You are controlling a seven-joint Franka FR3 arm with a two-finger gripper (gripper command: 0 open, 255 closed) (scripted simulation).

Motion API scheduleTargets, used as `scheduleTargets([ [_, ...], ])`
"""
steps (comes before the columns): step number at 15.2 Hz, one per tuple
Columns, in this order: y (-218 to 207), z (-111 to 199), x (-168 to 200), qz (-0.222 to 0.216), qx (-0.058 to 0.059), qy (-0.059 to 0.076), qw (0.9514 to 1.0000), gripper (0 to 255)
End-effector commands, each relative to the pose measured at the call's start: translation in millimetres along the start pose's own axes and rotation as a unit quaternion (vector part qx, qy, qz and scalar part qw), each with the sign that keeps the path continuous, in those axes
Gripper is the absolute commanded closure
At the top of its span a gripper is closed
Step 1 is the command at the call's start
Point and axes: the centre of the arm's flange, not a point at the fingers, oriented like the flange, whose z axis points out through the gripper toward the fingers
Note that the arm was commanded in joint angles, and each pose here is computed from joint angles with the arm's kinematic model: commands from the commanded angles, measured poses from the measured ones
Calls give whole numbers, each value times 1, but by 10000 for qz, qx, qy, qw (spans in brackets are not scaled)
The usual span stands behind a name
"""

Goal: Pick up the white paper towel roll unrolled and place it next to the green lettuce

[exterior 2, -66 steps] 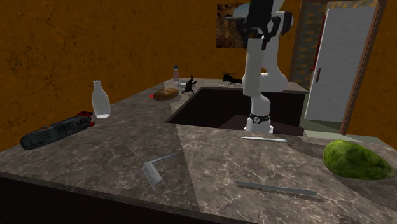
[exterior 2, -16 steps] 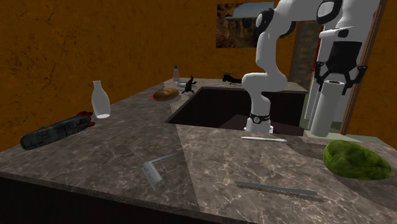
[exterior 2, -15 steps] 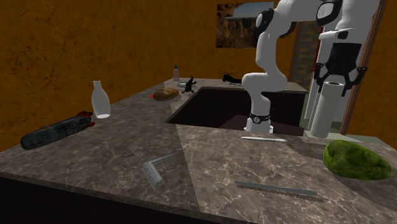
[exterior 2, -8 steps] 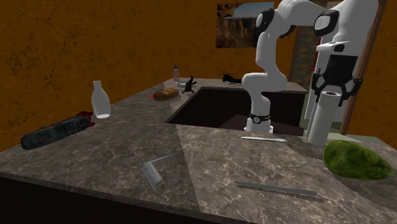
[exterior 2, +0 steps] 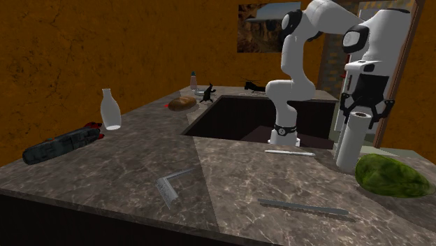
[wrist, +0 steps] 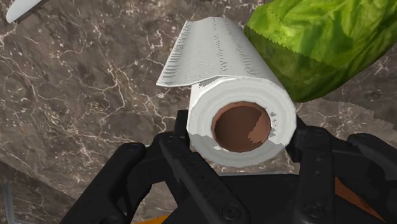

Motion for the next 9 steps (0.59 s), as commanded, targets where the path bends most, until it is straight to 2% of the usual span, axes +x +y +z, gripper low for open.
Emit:
scheduleTargets([
  [1,-1,12,-1,0,2,3,10000,255],
  [7,-2,42,-3,0,2,3,10000,255],
  [9,-2,42,-3,0,2,2,10000,255],
])
